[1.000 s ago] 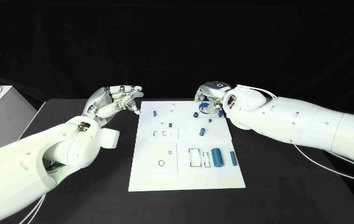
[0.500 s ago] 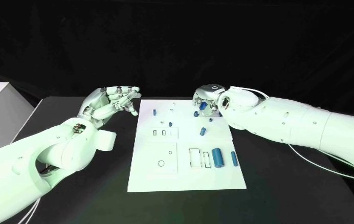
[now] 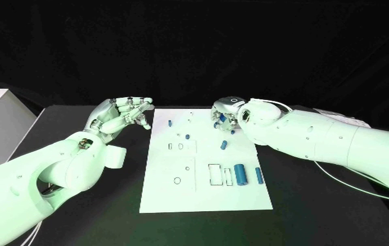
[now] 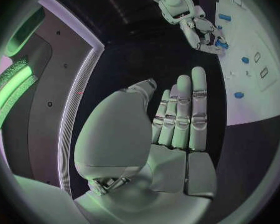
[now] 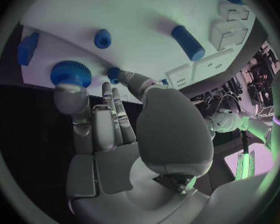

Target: Assemble the parts on the task board

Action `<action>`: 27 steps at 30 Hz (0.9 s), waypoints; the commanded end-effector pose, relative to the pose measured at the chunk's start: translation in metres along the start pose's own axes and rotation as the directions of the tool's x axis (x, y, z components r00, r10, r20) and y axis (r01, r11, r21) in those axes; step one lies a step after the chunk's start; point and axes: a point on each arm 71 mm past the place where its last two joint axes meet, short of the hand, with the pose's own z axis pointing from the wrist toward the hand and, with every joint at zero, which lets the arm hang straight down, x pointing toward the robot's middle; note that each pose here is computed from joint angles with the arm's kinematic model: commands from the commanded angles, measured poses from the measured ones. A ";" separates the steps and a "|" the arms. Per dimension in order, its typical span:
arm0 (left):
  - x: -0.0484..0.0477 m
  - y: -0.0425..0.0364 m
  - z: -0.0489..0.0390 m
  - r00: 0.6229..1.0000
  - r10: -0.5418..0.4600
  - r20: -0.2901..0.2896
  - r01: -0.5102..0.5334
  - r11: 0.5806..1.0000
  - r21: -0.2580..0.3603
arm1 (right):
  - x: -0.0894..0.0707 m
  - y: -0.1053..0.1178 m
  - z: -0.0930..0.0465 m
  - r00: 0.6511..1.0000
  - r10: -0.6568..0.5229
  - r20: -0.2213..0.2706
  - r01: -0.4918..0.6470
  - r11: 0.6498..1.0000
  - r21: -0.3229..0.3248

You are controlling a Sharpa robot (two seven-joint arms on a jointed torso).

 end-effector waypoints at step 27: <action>-0.0020 -0.0005 -0.0003 1.000 0.003 -0.013 -0.003 1.000 0.000 | -0.009 0.002 -0.006 0.988 0.040 0.150 -0.038 0.999 -0.013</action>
